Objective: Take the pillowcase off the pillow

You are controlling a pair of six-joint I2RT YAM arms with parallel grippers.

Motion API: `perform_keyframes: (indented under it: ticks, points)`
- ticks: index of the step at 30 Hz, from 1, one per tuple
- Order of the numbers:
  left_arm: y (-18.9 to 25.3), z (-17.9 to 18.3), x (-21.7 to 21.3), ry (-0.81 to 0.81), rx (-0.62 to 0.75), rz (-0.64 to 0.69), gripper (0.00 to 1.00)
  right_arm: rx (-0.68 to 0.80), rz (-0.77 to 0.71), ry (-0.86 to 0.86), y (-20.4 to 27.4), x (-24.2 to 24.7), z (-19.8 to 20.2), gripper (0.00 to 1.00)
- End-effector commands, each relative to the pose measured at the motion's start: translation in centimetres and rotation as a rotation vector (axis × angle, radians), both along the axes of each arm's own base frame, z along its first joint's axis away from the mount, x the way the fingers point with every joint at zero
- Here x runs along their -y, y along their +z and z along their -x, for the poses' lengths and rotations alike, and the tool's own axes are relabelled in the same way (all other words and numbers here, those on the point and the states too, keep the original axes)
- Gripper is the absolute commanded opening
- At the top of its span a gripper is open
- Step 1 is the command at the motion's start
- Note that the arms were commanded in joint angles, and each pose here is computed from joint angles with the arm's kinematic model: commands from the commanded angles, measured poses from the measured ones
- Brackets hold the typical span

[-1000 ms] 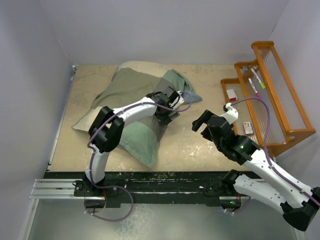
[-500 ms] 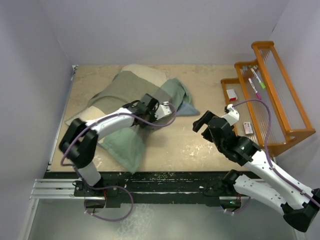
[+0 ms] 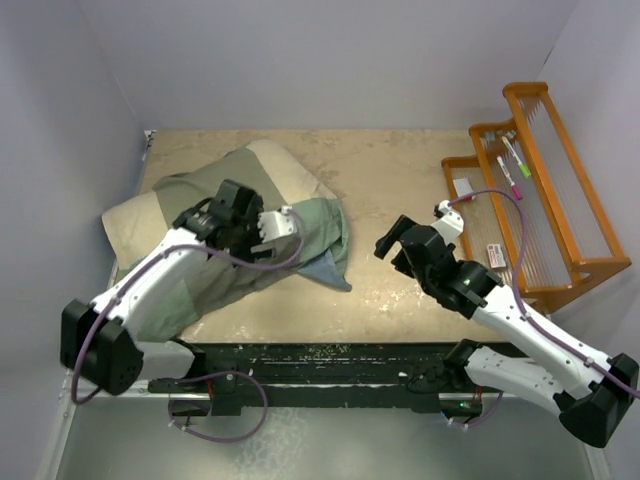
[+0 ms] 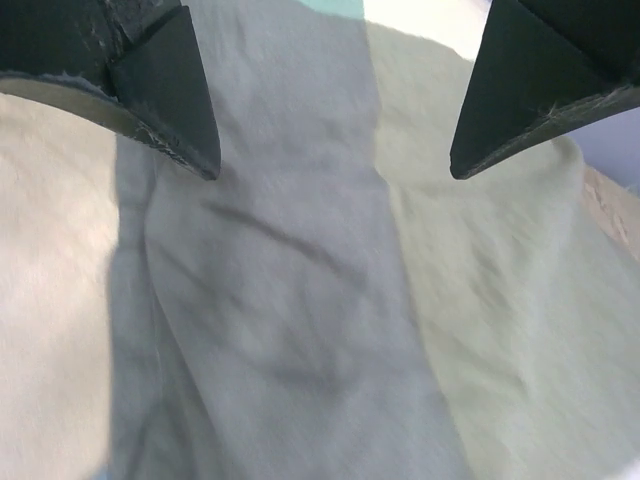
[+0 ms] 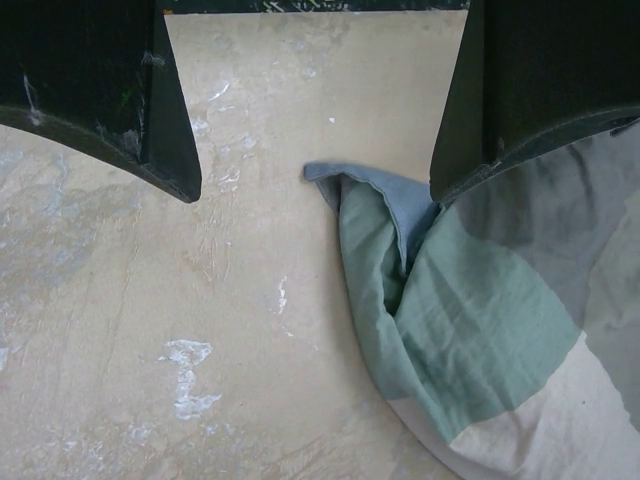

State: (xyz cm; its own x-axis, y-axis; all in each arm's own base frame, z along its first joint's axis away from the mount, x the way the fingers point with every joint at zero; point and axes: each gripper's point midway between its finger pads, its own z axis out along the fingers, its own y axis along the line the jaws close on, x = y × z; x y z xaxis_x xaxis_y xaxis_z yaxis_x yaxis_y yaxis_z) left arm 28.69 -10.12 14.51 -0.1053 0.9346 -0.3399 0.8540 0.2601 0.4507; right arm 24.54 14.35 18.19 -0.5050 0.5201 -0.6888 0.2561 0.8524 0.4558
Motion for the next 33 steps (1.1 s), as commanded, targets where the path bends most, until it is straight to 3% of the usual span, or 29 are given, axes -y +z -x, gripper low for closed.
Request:
perform_keyframes:
  ticks: [1, 5, 8, 11, 16, 18, 20, 24, 29, 33]
  points:
    - [2.5, -3.7, 4.6, 0.146, -0.021, 0.148, 0.99, 0.052, -0.062, -0.007, 2.2, -0.5, -0.3, 0.97]
    - [0.8, -4.6, 8.8, 0.126, 0.012, 0.140, 0.99, 0.047, -0.049, -0.015, 2.1, 0.3, 0.3, 0.99]
    - [-1.7, -4.2, 11.1, 0.111, -0.043, 0.113, 0.99, 0.048, -0.037, -0.022, 2.1, 0.9, 0.7, 0.99]
    - [-4.4, -4.7, 10.9, 0.136, -0.073, 0.048, 0.99, 0.045, -0.025, -0.024, 2.0, 1.3, 1.0, 0.99]
    - [-7.9, -6.9, 8.7, 0.147, 0.064, -0.084, 0.98, 0.049, -0.029, -0.021, 1.8, 1.5, 1.3, 0.99]
    - [-7.8, -8.2, 8.3, 0.176, 0.128, -0.104, 0.83, 0.054, -0.042, -0.019, 1.9, 1.6, 1.5, 0.97]
    - [-6.7, -9.2, 8.6, 0.205, 0.161, -0.079, 0.54, 0.060, -0.055, -0.017, 2.1, 1.7, 1.7, 0.95]
    - [-1.4, -10.1, 10.4, 0.198, 0.222, 0.038, 0.00, 0.079, -0.075, -0.022, 2.8, 2.1, 2.1, 0.93]
    - [11.6, -8.5, 14.0, 0.121, 0.201, 0.313, 0.00, 0.116, -0.076, 0.011, 4.3, 1.6, 1.8, 0.94]
    - [23.6, -5.0, 16.0, -0.020, 0.191, 0.535, 0.00, 0.166, -0.083, 0.067, 6.1, 0.1, 0.8, 0.95]
